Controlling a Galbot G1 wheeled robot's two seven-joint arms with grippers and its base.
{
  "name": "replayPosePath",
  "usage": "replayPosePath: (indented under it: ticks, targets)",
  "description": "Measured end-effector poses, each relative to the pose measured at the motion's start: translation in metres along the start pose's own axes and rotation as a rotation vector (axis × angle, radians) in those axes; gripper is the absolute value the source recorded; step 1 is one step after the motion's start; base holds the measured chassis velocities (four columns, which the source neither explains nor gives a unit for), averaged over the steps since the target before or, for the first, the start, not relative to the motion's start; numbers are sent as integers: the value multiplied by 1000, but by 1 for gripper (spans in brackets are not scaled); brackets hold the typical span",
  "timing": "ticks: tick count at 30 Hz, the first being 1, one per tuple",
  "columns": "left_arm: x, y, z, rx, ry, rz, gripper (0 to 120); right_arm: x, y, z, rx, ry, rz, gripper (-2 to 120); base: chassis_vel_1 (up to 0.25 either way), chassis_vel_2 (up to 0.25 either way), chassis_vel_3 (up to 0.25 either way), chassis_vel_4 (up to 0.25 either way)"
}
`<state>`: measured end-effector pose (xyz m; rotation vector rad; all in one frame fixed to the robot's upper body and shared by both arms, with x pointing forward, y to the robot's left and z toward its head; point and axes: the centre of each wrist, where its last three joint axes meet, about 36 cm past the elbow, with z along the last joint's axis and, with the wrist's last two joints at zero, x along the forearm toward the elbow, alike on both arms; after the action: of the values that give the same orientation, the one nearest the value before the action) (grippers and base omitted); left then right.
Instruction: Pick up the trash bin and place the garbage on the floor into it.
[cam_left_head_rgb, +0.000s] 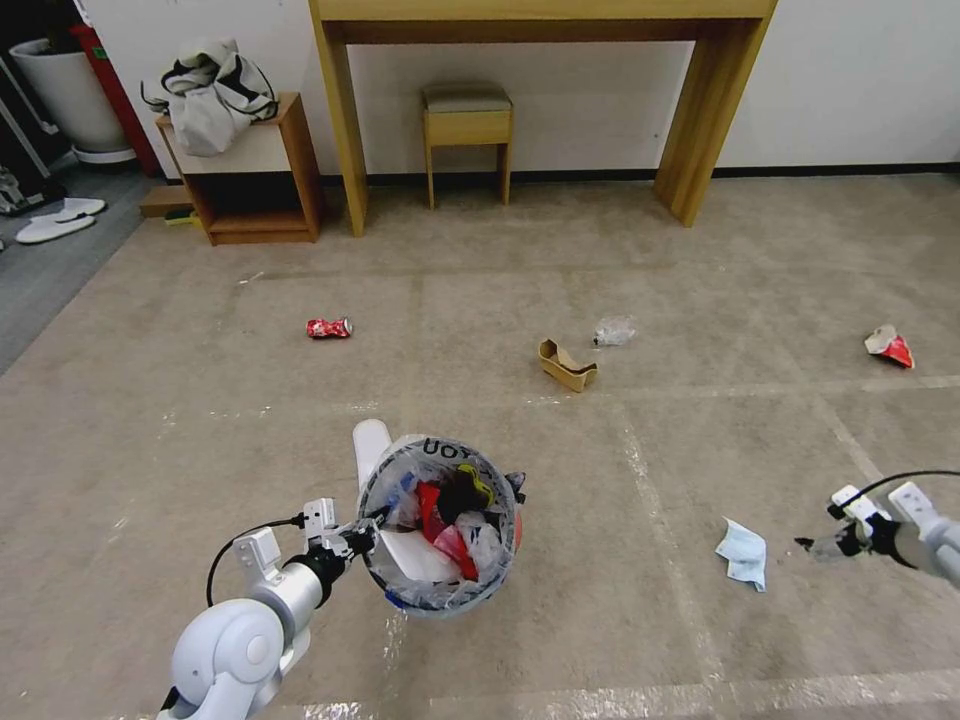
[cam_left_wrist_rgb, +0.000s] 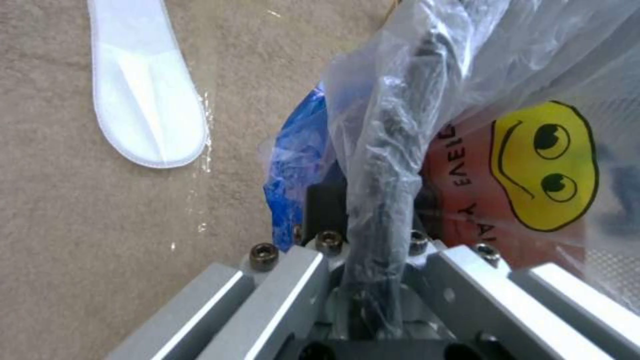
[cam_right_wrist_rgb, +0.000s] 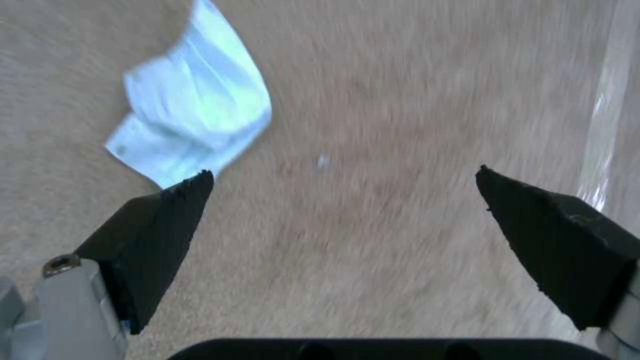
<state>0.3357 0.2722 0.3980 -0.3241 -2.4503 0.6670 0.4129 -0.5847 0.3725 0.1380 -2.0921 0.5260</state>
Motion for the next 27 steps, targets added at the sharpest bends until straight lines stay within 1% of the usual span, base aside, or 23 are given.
replayPosePath:
  ticks: [1,2,4,5,6,7,8,9,10,11,13,14,15,17,21,24,27]
  targets:
    - [0,1,0,-1,0,-2,0,-4,4,5,-39,14,18,100,0,0,0,0]
    - [0,1,0,-1,0,-2,0,-4,4,5,-39,14,18,100,0,0,0,0]
    - [0,2,0,-1,-1,-2,0,-13,12,13,-107,41,45,100,0,0,0,0]
    - [0,2,0,-1,-1,-2,0,-13,12,13,-107,41,45,100,0,0,0,0]
    - [-1,2,0,-1,-2,-2,0,-20,20,18,-161,55,51,100,0,0,0,0]
    - [-1,2,-1,-1,-3,-2,0,-23,27,17,-206,57,42,100,0,0,0,0]
    - [-1,2,-1,-1,-3,-2,0,-23,27,17,-206,57,42,100,0,0,0,0]
    - [-2,3,-1,-2,-3,-1,0,-23,35,14,-252,56,29,100,0,0,0,0]
    - [-2,3,-1,-2,-2,-2,0,-24,39,12,-275,55,22,100,0,0,0,0]
    - [-2,3,-1,-2,-2,-2,0,-24,39,12,-275,55,22,100,0,0,0,0]
    - [-3,4,-1,-3,-2,-3,0,-28,51,6,-350,56,0,100,0,0,0,0]
    - [-3,4,-1,-3,-1,-4,0,-34,61,3,-403,61,-12,100,0,0,0,0]
    - [-3,4,-1,-3,-1,-4,0,-34,61,3,-403,61,-12,100,0,0,0,0]
    - [-3,4,-1,-3,0,-4,0,-44,75,-1,-466,81,-21,100,0,0,0,0]
    - [-3,5,0,-2,1,-6,0,-51,81,-1,-482,91,-22,100,0,0,0,0]
    - [-3,7,1,2,2,-8,0,-66,94,-2,-506,106,-26,100,0,0,0,0]
    - [-4,8,1,4,2,-9,0,-75,100,-6,-517,107,-31,100,0,0,0,0]
